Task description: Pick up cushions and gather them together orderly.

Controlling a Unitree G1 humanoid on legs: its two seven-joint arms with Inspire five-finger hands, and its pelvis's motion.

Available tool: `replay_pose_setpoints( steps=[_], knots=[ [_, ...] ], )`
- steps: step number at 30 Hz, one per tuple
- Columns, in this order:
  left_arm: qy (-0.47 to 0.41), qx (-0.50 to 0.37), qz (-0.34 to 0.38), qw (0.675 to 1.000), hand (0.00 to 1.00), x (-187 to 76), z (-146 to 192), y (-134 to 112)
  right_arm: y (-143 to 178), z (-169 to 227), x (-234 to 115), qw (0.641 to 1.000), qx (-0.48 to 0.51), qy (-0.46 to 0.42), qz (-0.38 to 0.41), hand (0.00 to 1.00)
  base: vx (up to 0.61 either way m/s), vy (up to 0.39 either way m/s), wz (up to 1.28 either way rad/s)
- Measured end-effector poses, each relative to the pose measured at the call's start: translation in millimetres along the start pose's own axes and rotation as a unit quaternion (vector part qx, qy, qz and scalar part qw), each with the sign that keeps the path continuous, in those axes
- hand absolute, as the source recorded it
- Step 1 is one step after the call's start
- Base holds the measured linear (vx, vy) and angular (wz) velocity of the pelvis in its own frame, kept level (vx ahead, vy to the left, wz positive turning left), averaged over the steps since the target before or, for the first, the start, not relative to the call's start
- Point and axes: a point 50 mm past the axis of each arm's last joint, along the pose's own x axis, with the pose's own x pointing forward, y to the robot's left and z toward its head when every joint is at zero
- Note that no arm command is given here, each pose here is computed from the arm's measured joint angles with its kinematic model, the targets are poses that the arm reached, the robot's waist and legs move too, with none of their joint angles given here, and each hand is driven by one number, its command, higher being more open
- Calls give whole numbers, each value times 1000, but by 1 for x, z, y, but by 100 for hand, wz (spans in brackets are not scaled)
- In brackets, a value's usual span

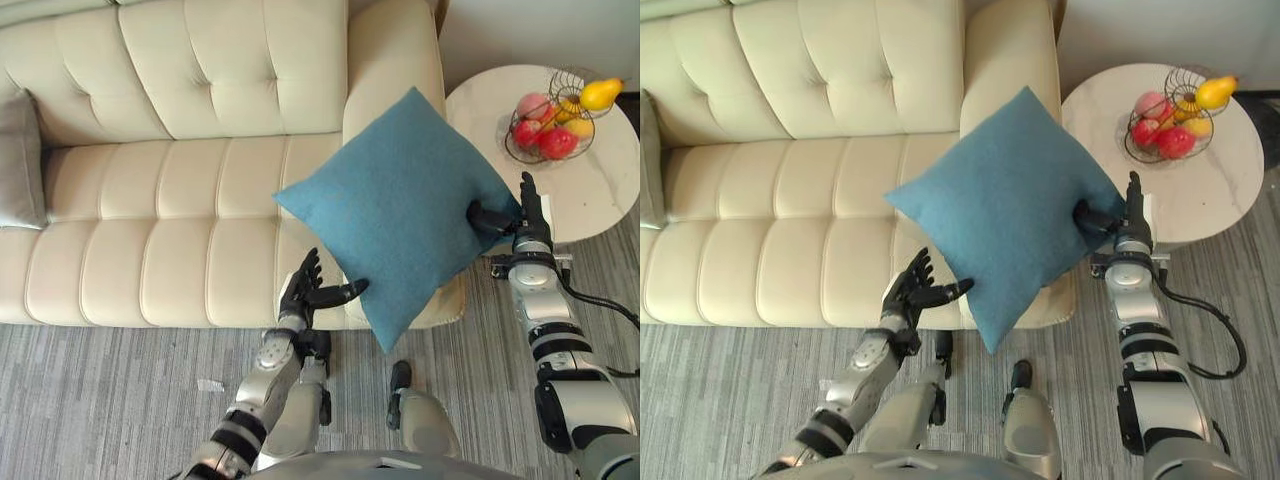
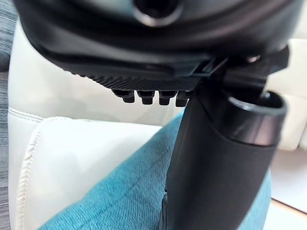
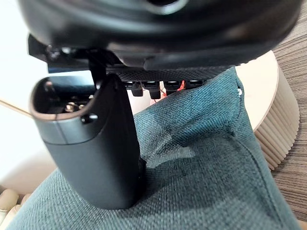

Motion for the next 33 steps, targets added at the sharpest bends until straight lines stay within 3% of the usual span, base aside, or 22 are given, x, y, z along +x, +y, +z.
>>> replay_pose_setpoints(
  steps=[10, 16, 21, 25, 33],
  knots=[
    [-31, 13, 32, 999, 0, 19, 27, 4, 13, 9, -14, 998, 52, -36, 12, 0, -9, -58, -7],
    [-45, 18, 38, 998, 0, 18, 35, 8, 29, -16, -46, 995, 96, -10, 35, 0, 19, -39, -4],
    [-61, 6, 24, 998, 0, -7, 32, 9, 37, -46, -81, 991, 119, 38, 44, 0, 17, -28, 6],
    [-61, 7, 30, 998, 0, -36, 24, 13, 39, -71, -130, 986, 139, 81, 49, 0, 26, -18, 14],
    [-101, 7, 47, 994, 0, -76, 30, 15, 48, -80, -185, 975, 172, 122, 67, 0, -12, 4, 0]
  ],
)
